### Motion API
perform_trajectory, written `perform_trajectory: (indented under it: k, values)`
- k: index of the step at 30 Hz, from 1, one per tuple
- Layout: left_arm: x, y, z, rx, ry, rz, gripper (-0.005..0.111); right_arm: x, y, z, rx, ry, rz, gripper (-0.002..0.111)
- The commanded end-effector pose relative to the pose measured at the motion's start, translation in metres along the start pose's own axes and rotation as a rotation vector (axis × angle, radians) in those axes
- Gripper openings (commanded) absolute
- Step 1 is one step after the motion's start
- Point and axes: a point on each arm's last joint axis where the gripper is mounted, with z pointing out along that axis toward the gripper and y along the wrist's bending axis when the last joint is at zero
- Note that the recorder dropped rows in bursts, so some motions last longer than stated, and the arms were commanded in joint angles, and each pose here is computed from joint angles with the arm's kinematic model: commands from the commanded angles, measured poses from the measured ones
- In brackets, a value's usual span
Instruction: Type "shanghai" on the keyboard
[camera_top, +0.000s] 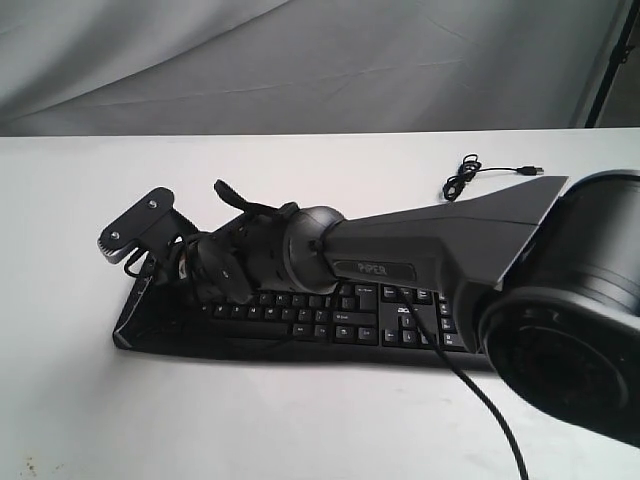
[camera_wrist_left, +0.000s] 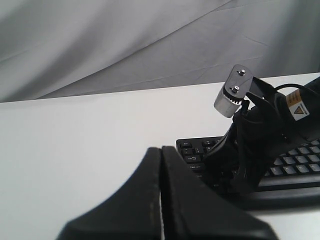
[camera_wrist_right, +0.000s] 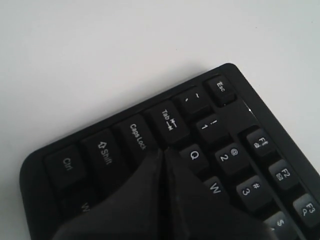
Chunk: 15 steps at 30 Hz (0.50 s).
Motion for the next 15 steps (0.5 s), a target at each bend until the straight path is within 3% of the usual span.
perform_trajectory:
  k: [1,8,15]
  values:
    - [0.001,0.000,0.000,0.003,-0.002,-0.001,0.000,-0.011,-0.006,-0.010,0.012,-0.031,-0.006,0.000]
    - [0.001,0.000,0.000,0.003,-0.002,-0.001,0.000,-0.023,-0.008,-0.043,0.020,-0.031,-0.035,0.000]
    - [0.001,0.000,0.000,0.003,-0.002,-0.001,0.000,0.006,-0.020,-0.088,0.038,0.013,0.017,0.000]
